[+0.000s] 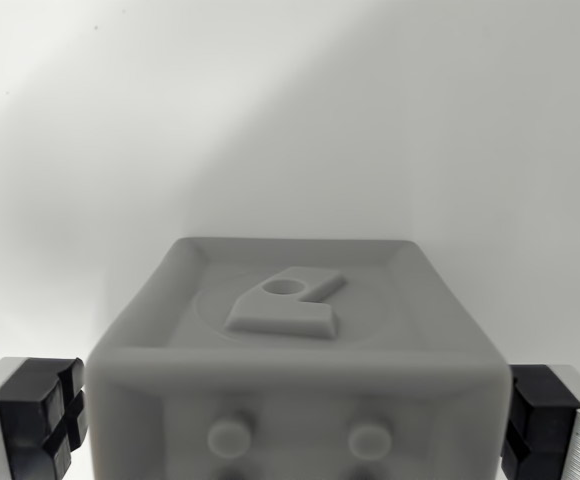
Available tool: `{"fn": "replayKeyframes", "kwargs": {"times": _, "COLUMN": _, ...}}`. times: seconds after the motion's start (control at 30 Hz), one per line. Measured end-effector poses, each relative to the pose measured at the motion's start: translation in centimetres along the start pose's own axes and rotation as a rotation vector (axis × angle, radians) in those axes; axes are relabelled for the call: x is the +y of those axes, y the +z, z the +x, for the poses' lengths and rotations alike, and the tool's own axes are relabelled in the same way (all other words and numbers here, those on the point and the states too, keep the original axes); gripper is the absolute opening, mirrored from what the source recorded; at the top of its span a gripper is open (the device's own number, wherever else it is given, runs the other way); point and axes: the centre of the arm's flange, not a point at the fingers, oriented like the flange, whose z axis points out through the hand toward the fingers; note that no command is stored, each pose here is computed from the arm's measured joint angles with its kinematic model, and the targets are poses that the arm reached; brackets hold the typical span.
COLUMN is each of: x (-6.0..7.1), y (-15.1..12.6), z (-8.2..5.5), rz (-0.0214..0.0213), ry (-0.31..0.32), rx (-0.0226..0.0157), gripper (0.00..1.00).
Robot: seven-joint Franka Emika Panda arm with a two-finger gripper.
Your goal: Destack cube
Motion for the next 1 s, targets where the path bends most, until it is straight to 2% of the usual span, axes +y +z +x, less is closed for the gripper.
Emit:
{"fn": "replayKeyframes", "kwargs": {"times": 0.4, "x": -0.1, "y": -1.1, "z": 0.0, "rz": 0.0035, "ry": 0.001, "rx": -0.0002, "gripper": 1.00}}
{"fn": "replayKeyframes", "kwargs": {"times": 0.53, "x": -0.1, "y": -2.0, "z": 0.0, "rz": 0.0051, "ry": 0.001, "rx": -0.0004, "gripper": 1.00}}
{"fn": "replayKeyframes", "kwargs": {"times": 0.8, "x": -0.1, "y": -4.0, "z": 0.0, "rz": 0.0049, "ry": 0.001, "rx": -0.0007, "gripper": 1.00}}
{"fn": "replayKeyframes", "kwargs": {"times": 1.0, "x": -0.1, "y": -6.1, "z": 0.0, "rz": 0.0067, "ry": 0.000, "rx": -0.0006, "gripper": 1.00}}
